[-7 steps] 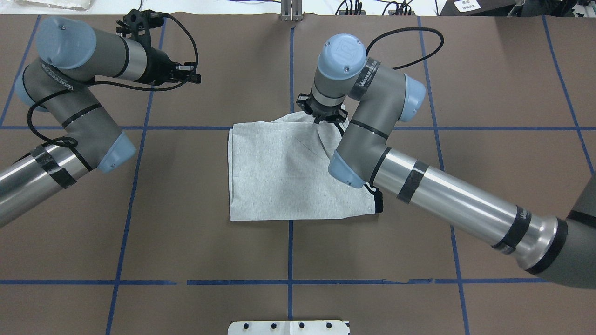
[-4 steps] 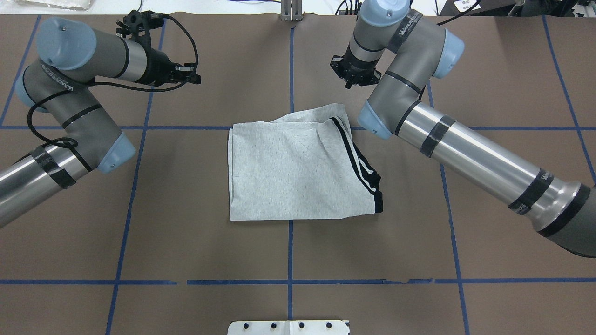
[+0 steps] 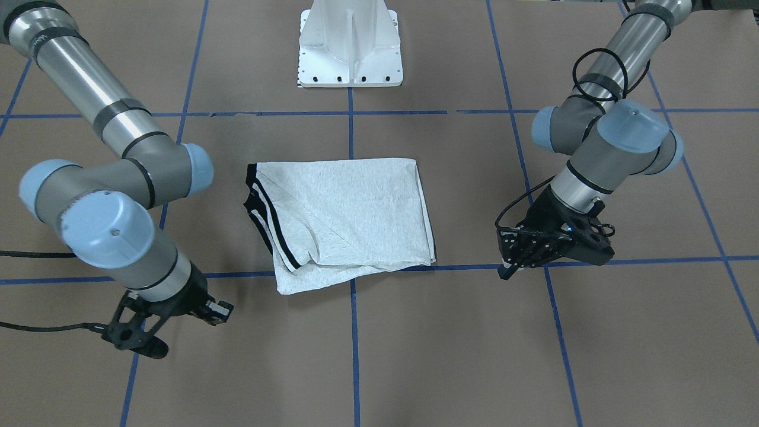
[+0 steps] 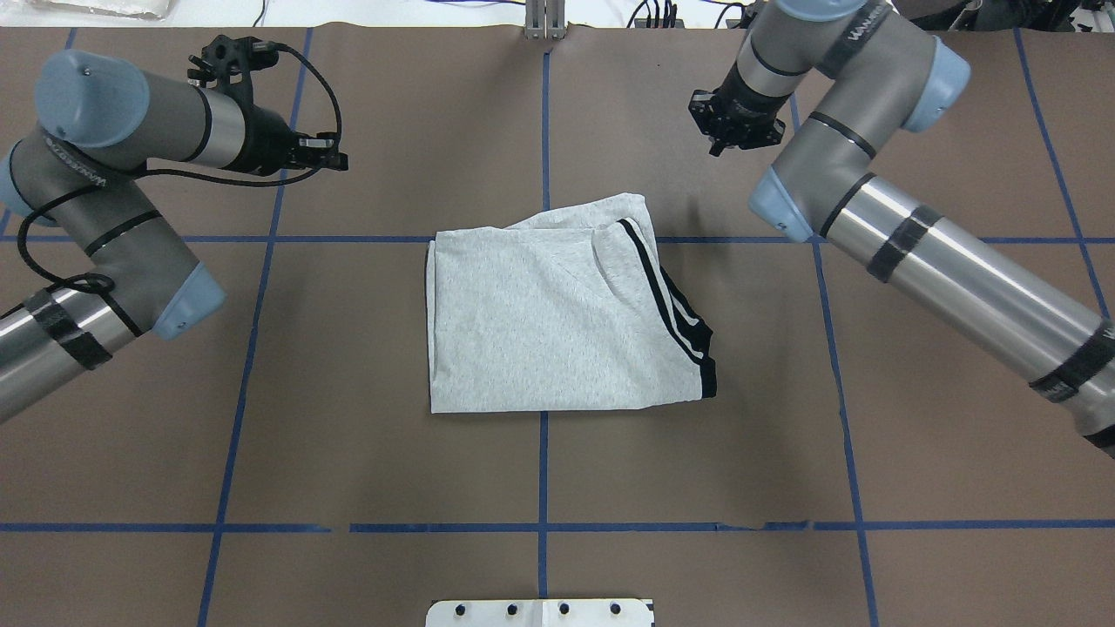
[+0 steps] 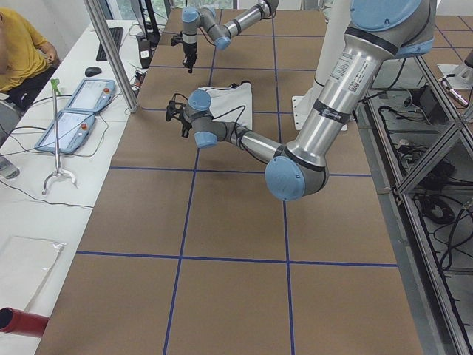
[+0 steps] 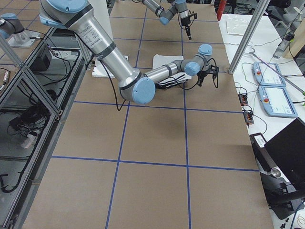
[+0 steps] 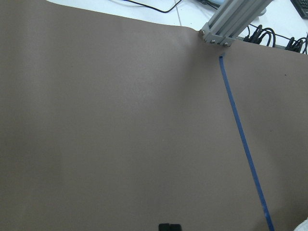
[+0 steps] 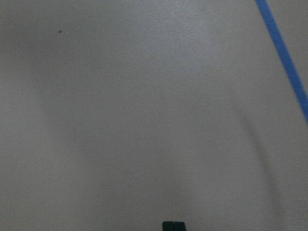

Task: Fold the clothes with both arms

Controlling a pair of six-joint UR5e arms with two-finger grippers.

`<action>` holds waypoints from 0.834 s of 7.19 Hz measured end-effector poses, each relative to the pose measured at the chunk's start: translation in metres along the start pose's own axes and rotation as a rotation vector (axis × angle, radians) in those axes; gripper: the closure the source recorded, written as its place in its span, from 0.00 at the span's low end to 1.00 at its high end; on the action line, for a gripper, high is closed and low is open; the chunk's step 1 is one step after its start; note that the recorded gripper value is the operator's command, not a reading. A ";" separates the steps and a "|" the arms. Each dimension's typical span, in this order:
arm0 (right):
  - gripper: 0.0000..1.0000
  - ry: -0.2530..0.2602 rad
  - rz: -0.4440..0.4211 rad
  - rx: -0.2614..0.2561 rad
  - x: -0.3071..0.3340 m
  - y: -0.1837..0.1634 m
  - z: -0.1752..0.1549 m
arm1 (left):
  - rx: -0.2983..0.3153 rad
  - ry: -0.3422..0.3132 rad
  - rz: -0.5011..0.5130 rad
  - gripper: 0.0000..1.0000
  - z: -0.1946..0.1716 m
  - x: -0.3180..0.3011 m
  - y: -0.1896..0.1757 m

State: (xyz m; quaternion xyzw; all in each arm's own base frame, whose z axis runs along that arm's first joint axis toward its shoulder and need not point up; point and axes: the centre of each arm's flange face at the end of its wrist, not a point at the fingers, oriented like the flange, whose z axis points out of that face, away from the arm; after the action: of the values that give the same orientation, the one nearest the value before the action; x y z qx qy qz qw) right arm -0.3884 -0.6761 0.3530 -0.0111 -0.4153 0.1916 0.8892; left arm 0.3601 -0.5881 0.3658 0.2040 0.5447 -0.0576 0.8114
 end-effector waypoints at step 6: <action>0.01 0.010 -0.268 -0.014 0.334 -0.049 -0.123 | -0.047 -0.158 0.307 0.43 -0.174 -0.211 -0.025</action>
State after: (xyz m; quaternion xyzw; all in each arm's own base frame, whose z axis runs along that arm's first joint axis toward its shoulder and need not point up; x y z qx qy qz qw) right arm -0.0865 -0.5872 0.5263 0.0374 -0.4097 0.0680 0.9089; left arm 0.1183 -0.5695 0.4939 0.2608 0.4428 0.0637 0.8555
